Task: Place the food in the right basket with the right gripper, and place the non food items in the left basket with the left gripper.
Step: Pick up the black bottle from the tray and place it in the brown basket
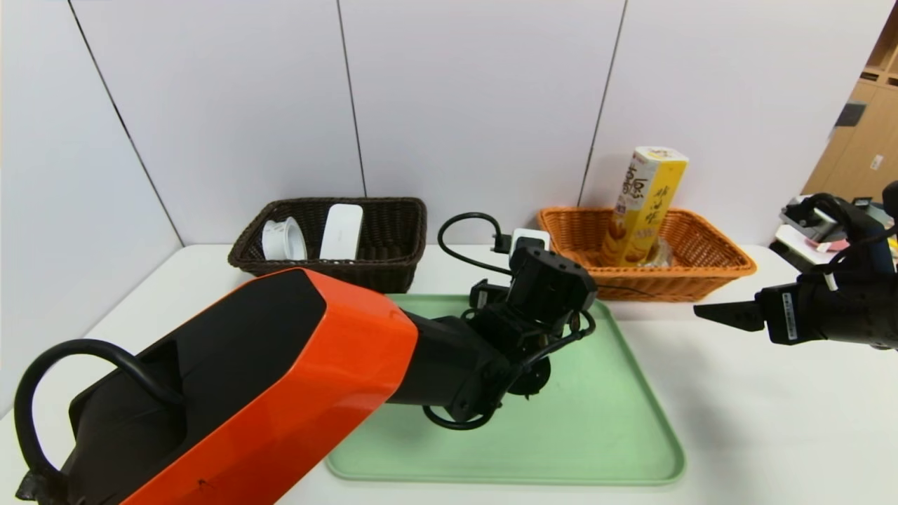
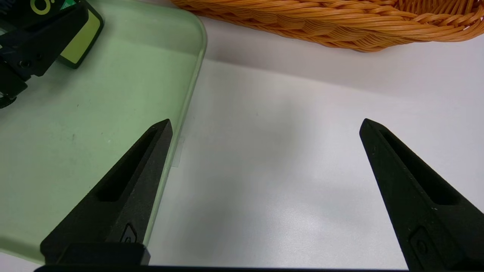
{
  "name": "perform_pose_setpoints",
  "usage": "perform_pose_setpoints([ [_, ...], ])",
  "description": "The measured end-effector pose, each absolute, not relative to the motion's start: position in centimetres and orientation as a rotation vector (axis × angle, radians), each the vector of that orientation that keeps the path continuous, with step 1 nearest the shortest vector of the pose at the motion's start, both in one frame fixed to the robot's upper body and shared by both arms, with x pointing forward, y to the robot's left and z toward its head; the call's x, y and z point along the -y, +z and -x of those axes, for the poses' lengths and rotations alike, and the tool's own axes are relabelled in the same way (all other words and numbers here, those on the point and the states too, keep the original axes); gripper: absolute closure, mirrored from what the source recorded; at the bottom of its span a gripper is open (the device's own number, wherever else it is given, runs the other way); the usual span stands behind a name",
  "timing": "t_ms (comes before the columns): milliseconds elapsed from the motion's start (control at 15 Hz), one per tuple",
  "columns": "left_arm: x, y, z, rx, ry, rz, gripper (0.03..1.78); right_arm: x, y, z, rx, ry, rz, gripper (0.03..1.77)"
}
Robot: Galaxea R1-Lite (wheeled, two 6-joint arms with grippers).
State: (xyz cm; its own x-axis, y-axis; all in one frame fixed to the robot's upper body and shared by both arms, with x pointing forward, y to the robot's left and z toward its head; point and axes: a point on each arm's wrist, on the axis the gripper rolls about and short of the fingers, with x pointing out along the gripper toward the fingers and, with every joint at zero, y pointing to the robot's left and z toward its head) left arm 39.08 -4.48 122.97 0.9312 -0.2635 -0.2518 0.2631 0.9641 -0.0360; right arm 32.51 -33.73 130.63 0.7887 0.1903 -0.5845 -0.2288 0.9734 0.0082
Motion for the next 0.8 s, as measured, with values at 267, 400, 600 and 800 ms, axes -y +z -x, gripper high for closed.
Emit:
perform_pose_setpoints([
  [267, 4.45, 123.00, -39.10, -0.258, -0.269, 0.003, 0.25, 33.71, 130.64, -32.47, -0.622, 0.226, 0.064, 0.09],
  [400, 4.43, 123.02, -39.11, -0.258, -0.269, 0.003, 0.57, 33.71, 130.64, -32.47, -0.622, 0.226, 0.064, 0.09],
  [600, 4.41, 123.03, -39.09, -0.258, -0.270, 0.003, 0.94, 33.62, 130.63, -32.47, -0.622, 0.230, 0.066, 0.09],
  [800, 4.36, 123.07, -39.07, -0.259, -0.269, 0.003, 1.20, 33.51, 130.58, -32.46, -0.624, 0.235, 0.067, 0.09],
])
